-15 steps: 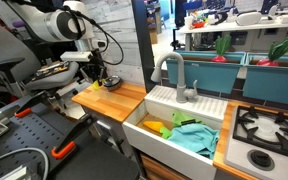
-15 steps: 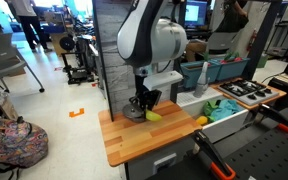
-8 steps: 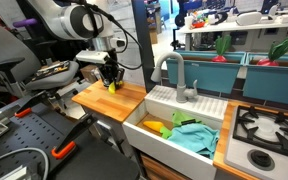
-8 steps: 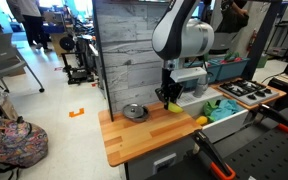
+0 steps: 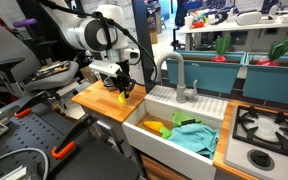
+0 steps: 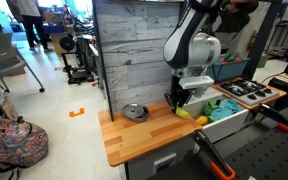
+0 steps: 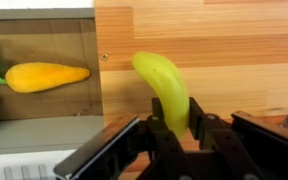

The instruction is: Move the yellow object to the right

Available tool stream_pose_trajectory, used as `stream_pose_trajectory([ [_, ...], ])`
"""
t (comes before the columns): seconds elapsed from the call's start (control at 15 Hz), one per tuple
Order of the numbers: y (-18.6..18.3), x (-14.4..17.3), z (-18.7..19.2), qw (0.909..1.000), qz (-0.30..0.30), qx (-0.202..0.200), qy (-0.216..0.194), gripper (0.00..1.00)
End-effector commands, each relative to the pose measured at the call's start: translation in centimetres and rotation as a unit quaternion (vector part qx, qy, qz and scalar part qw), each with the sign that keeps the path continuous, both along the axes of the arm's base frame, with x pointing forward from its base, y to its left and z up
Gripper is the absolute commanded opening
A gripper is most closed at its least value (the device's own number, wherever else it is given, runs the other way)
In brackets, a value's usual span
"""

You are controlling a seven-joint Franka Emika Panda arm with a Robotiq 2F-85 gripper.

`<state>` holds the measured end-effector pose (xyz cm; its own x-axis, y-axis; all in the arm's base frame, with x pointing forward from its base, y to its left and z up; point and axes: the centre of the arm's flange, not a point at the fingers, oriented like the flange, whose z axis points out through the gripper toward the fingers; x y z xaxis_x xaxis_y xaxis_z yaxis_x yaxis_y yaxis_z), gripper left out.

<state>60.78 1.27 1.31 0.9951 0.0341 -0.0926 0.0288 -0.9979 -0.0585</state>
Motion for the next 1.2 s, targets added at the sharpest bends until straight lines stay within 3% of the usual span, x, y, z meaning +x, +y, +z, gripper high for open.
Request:
stream_pose_trajectory([
  [0.0,-0.2,1.8,-2.2,0.9998,-0.013,0.009,-0.012,0.07],
  [0.07,-0.1,1.8,-2.7,0.9998,-0.015,0.01,-0.009,0.07],
  [0.2,0.1,1.7,-3.0,0.9998,-0.016,0.015,-0.005,0.55],
  [0.33,0.3,0.9,-1.7,0.9996,-0.015,0.023,-0.011,0.58],
  [0.67,0.2,-2.5,3.6,0.9981,-0.014,0.029,-0.052,0.95],
  [0.87,0.5,-5.1,7.4,0.9973,-0.006,0.023,-0.069,1.0],
  [1.0,1.1,-6.6,9.1,0.9982,0.007,0.011,-0.059,1.0],
  [1.07,0.9,-3.2,5.6,0.9982,-0.006,0.012,-0.058,1.0],
  [1.13,1.0,-4.1,6.6,0.9983,-0.004,0.011,-0.056,1.0],
])
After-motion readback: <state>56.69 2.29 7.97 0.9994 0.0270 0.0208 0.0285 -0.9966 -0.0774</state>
